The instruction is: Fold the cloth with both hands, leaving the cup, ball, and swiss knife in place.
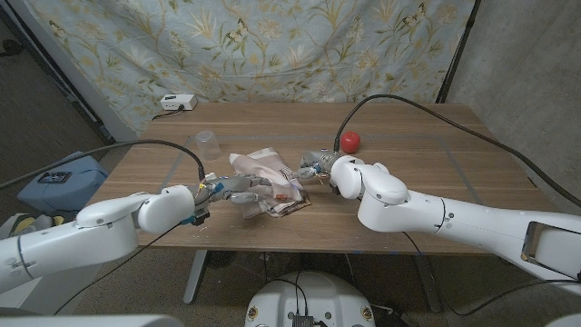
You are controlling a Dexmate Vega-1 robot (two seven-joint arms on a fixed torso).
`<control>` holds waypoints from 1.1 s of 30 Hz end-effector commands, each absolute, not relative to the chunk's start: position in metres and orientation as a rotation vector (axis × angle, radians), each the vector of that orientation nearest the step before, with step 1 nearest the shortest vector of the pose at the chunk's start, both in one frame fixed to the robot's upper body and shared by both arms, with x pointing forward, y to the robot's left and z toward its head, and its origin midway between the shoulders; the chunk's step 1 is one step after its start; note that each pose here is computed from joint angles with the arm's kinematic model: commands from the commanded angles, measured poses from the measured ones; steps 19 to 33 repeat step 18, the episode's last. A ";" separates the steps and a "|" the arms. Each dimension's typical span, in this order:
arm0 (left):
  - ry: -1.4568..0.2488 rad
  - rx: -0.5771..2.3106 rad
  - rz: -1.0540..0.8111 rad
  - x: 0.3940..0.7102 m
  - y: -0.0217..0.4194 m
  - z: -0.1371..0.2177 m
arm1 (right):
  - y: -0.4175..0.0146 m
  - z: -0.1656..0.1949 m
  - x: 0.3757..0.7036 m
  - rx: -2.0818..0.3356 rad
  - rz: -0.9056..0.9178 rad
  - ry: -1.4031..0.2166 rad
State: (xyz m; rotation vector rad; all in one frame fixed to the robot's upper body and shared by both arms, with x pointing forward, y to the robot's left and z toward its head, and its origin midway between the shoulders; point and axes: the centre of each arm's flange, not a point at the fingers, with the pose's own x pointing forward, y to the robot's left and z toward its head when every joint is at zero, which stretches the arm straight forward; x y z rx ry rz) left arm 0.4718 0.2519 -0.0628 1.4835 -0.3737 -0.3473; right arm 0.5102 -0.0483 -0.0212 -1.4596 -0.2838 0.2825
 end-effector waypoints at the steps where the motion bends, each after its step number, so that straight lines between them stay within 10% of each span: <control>1: -0.391 1.409 -0.296 0.473 0.257 -0.056 | -0.065 -0.017 0.521 -1.415 0.258 -0.270; 33: -0.434 1.305 -0.248 0.489 0.261 -0.037 | -0.098 0.008 0.539 -1.346 0.176 -0.287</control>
